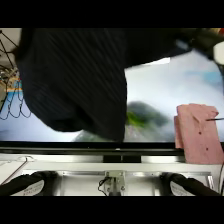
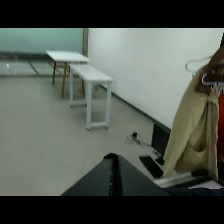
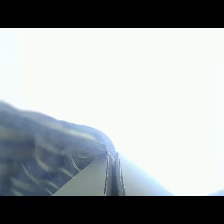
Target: Fold the shirts.
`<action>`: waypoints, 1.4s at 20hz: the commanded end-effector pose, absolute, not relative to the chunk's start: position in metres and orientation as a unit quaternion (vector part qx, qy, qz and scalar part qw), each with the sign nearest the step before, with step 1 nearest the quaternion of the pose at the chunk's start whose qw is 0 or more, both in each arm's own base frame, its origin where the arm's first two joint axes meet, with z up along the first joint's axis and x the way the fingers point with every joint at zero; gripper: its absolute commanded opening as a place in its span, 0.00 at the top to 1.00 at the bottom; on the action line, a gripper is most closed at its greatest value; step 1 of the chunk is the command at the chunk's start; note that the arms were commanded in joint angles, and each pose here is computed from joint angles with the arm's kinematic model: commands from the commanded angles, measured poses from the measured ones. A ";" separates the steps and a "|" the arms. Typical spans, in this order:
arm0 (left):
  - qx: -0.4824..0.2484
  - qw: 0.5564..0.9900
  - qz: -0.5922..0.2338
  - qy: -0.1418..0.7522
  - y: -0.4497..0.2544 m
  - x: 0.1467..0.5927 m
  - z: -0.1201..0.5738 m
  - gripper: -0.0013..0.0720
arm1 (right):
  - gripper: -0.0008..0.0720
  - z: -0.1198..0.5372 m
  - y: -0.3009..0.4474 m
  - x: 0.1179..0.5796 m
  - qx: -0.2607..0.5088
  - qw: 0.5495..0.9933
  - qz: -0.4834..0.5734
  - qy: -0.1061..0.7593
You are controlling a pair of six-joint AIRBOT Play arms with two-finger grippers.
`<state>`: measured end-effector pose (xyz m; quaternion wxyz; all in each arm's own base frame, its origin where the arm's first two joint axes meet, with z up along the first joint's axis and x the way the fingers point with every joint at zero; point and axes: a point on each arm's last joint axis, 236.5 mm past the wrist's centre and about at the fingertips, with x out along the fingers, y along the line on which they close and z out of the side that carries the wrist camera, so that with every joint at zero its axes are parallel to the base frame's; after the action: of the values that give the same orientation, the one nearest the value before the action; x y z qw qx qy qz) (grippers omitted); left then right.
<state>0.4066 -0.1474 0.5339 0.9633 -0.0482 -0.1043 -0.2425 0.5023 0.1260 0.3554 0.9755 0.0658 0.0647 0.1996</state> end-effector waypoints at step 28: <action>0.060 0.821 -0.214 0.526 -0.146 0.265 0.151 0.93 | 0.08 0.131 0.164 0.462 0.113 0.813 0.243 0.518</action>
<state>0.2915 -0.2013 0.1751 0.8218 0.0382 0.4749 -0.3126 0.4573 0.1348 0.1556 0.8372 0.0746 0.4958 0.2183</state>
